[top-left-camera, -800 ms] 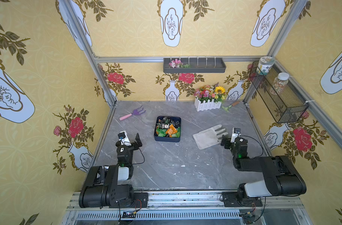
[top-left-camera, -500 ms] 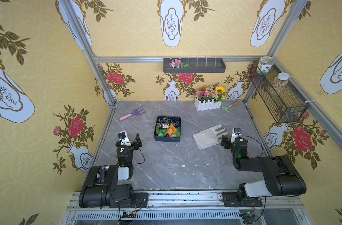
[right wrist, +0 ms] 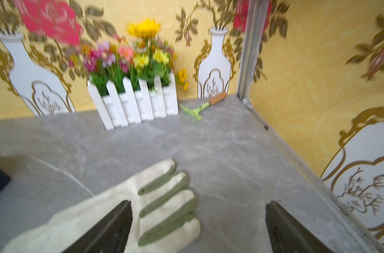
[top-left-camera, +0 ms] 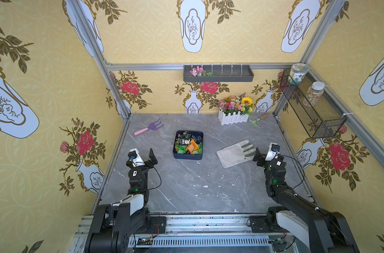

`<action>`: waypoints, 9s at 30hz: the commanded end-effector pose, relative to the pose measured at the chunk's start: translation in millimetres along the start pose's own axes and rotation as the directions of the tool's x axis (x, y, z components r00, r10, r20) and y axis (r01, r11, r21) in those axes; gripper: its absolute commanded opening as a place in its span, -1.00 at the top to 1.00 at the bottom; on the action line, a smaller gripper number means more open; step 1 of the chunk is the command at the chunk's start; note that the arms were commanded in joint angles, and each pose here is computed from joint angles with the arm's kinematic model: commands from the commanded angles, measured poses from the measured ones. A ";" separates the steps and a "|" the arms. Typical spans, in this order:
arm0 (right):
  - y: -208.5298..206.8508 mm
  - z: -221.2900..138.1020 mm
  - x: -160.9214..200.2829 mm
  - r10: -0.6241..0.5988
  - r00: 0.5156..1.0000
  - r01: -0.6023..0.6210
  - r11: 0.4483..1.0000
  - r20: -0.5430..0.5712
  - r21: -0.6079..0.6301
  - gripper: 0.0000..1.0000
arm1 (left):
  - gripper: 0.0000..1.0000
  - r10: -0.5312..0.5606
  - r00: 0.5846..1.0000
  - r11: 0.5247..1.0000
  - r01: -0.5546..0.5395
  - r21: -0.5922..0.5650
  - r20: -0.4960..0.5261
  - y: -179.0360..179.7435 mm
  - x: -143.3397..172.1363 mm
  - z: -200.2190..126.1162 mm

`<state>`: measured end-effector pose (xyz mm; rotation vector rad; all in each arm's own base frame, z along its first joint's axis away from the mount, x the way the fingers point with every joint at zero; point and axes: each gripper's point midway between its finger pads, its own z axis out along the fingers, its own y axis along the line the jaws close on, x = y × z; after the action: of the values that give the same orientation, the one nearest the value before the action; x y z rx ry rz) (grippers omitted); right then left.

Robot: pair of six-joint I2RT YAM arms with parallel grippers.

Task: Take the cookies out of the storage box
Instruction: Pick up the cookie from the storage box, then place the cookie at the center of the board, then move the storage box to the center of the board.

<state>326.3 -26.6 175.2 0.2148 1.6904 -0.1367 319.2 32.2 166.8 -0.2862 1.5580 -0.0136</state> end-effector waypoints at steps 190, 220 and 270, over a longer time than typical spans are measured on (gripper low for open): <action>368.6 -124.1 89.0 -0.422 0.556 -0.547 0.464 -0.716 -0.697 0.69 | 0.01 -0.671 0.441 0.642 0.748 -0.169 -0.596 -135.9 30.5 -55.5; 425.2 -147.4 76.7 -0.642 0.631 -0.255 0.360 -0.437 -0.897 -0.39 | -0.04 -0.564 0.553 0.774 0.612 -0.161 -0.613 -89.4 47.9 -42.3; 343.4 -110.9 25.2 -0.331 0.720 -0.392 0.532 -0.610 -0.751 -0.33 | 0.64 0.098 0.468 0.973 0.139 0.182 -0.878 -151.1 138.2 116.0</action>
<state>289.3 327.8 166.2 -0.5199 2.3548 0.9386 464.0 -118.0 63.5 -0.1185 2.5867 -0.4282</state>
